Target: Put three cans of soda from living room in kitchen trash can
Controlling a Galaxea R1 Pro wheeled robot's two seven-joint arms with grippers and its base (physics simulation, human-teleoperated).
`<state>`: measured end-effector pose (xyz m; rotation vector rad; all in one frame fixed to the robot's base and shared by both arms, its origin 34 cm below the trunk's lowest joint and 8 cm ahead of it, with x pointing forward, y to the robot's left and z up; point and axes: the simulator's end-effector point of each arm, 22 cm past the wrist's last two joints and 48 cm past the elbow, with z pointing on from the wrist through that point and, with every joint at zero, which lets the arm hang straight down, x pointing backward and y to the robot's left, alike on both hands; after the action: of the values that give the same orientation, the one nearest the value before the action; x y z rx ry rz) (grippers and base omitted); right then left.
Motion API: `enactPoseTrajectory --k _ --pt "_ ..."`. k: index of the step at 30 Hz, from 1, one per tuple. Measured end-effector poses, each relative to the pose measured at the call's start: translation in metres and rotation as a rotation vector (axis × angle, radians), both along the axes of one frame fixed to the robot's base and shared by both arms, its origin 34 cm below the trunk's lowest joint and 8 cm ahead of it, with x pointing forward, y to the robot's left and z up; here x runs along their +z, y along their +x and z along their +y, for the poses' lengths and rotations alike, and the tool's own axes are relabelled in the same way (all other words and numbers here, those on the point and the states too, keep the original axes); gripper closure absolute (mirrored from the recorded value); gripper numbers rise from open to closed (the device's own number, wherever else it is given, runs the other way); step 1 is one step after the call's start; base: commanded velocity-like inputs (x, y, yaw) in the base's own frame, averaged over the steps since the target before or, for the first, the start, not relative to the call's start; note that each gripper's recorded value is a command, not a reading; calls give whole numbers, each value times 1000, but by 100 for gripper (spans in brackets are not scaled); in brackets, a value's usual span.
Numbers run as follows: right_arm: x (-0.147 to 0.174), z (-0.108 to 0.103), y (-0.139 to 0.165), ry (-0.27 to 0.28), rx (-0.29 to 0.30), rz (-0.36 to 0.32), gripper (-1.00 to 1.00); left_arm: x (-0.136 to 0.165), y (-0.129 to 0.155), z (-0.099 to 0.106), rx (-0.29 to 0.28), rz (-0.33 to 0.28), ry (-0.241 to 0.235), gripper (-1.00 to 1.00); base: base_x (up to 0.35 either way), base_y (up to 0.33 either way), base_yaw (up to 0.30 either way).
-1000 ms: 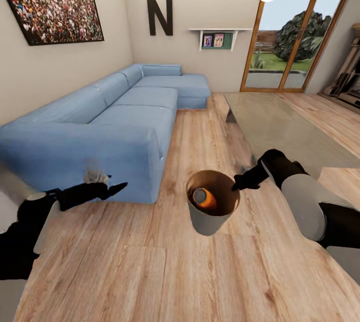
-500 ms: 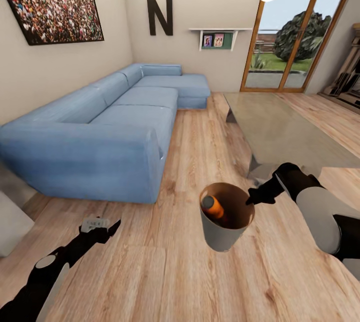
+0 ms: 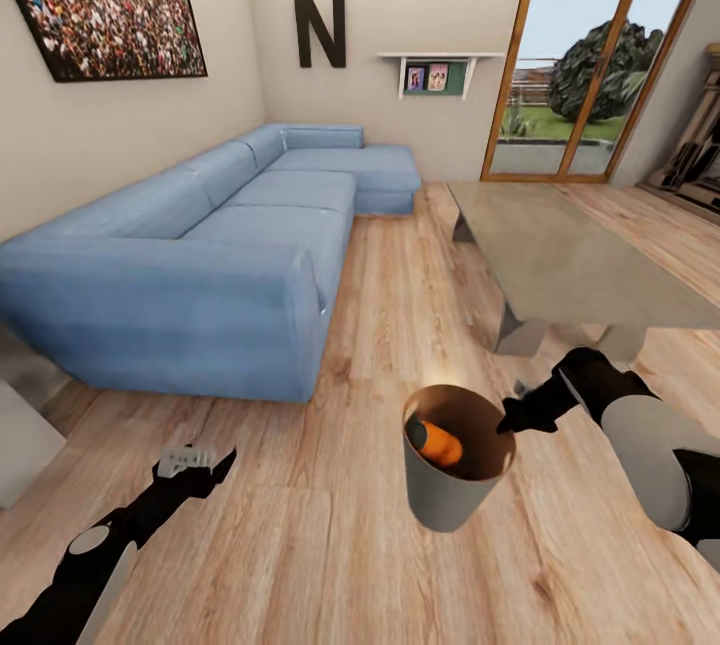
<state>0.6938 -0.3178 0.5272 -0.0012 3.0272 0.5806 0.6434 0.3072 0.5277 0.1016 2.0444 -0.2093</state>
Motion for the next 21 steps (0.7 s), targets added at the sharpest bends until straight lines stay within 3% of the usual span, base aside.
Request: enactPoseTrajectory --k 21 --pt "-52 -5 -18 -4 -9 14 100 -49 -12 1 1 -7 3 -100 0 0 0"
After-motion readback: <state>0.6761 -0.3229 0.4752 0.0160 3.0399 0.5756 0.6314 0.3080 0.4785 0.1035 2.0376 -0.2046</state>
